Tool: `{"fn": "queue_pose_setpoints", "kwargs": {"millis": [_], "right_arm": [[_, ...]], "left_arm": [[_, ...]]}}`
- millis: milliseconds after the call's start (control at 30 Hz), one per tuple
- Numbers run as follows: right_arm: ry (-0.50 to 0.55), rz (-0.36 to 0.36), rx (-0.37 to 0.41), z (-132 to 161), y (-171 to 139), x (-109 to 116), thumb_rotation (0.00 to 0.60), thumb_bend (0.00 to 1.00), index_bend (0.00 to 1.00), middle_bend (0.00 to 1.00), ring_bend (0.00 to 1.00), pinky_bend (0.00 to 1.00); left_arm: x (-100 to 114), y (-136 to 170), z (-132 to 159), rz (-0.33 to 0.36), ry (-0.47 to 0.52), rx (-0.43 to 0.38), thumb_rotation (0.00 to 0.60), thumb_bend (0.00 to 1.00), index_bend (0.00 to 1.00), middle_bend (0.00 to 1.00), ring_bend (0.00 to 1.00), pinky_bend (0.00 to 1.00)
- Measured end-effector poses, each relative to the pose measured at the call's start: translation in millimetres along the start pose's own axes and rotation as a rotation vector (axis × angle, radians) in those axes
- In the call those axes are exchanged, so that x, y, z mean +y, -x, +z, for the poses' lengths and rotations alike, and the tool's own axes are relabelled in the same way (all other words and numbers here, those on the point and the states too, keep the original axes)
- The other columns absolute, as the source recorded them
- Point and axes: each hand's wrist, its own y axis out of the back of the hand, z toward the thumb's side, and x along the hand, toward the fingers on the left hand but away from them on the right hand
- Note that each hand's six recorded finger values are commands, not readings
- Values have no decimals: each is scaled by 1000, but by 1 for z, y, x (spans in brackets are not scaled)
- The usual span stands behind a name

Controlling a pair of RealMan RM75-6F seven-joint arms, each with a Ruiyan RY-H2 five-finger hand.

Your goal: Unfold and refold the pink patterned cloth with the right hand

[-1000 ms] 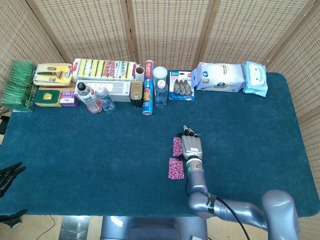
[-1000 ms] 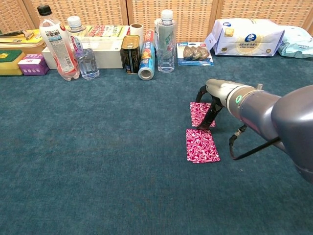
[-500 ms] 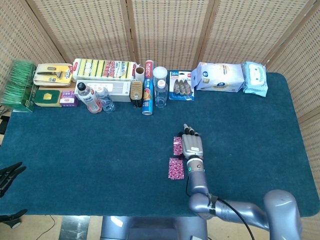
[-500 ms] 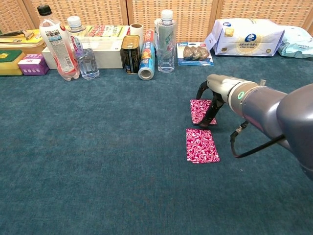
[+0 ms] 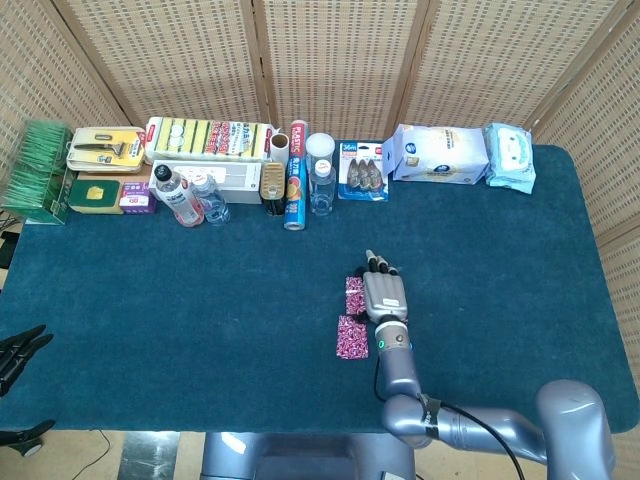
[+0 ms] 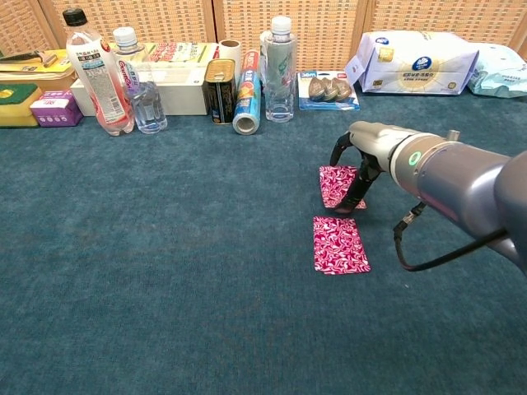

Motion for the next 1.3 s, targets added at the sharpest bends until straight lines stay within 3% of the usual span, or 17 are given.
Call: {"fn": "queue_pose_setpoints", "kwargs": {"millis": [633, 1300], "right_arm": [[-23, -5, 71, 7, -44, -5, 600, 245, 265, 0, 0, 124], [-40, 26, 64, 8, -62, -25, 600, 250, 268, 0, 0, 124]], "left_arm": [[1, 2, 1, 1, 4, -11, 600, 71, 0, 0, 0, 49], [-1, 1, 2, -5, -1, -13, 600, 69, 0, 0, 0, 49]]}}
